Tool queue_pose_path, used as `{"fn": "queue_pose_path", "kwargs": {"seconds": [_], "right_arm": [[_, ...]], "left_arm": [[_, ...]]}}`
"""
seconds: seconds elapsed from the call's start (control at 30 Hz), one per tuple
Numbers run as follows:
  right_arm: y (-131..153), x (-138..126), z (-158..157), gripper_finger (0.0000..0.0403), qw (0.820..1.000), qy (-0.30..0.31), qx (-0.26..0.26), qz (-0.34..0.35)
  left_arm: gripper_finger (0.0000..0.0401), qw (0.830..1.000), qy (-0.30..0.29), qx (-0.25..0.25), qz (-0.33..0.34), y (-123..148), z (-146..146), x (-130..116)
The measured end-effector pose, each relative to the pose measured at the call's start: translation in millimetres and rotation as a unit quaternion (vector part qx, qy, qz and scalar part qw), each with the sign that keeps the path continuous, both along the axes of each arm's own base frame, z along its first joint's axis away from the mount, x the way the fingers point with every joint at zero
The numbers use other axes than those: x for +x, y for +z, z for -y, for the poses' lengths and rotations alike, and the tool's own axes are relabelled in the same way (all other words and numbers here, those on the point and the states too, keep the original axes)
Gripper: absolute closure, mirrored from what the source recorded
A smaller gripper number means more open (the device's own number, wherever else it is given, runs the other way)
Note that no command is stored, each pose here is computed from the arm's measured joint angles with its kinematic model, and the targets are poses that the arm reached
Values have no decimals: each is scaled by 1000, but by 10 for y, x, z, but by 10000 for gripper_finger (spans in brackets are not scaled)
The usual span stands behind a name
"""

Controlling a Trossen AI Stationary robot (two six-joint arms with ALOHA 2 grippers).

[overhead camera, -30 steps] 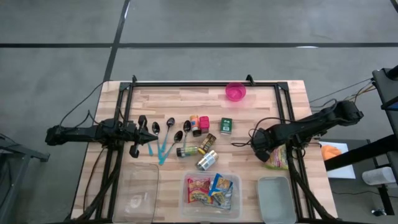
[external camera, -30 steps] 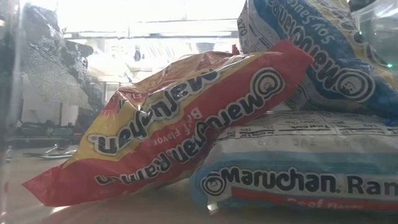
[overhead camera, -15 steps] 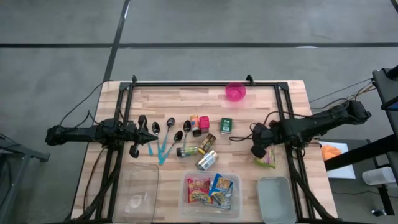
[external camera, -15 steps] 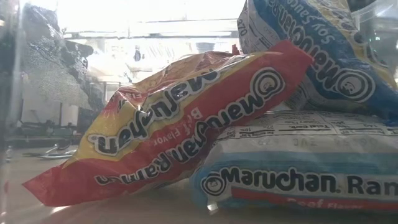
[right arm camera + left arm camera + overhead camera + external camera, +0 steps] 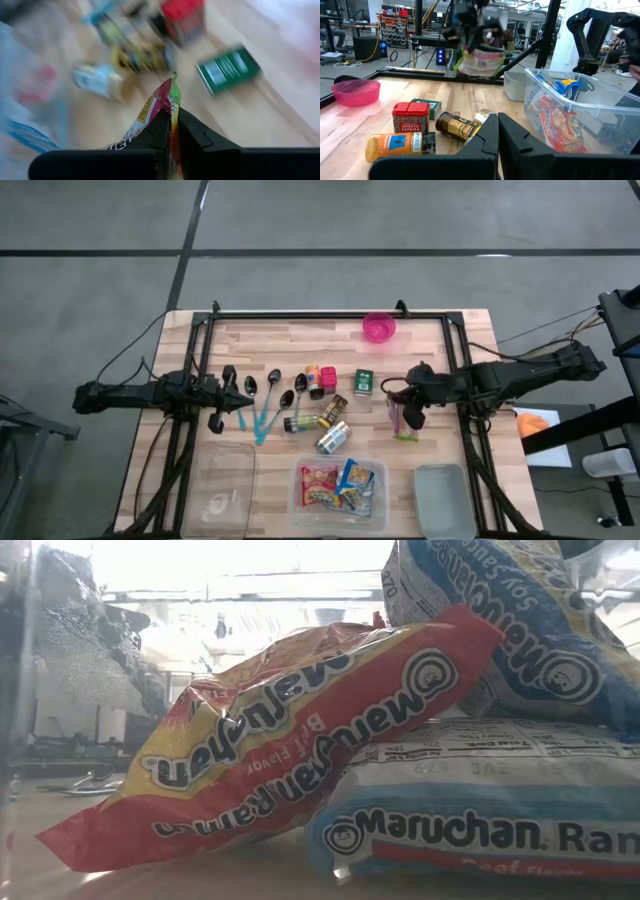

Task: Pick & Place Food Item
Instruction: Put the green noodle pack into the white bin

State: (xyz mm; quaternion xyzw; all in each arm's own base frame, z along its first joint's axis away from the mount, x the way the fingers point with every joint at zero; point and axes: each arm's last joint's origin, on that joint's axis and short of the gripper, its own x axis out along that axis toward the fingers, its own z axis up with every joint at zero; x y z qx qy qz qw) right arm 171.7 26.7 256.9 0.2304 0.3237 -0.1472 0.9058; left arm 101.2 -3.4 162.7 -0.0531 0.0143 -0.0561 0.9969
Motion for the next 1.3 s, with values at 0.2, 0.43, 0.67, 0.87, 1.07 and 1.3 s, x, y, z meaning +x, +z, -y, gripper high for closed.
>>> {"fn": "queue_pose_path", "kwargs": {"seconds": [0.2,0.43,0.67,0.87,1.07,1.3], "right_arm": [[206,136,-40,386,991,59,-23,120],[414,335,-126,386,954,153,-32,255],[446,549,-212,386,919,221,-20,325],[399,777,-298,386,882,278,-3,381],[243,1015,-370,386,862,309,26,402],[207,1297,-526,386,823,383,65,414]], "left_arm": [[401,1000,0,0,0,-1,0,0],[401,1000,0,0,0,0,0,0],[401,1000,0,0,0,0,0,0],[401,1000,0,0,0,-1,0,0],[401,1000,0,0,0,-1,0,0],[401,1000,0,0,0,0,0,0]]}}
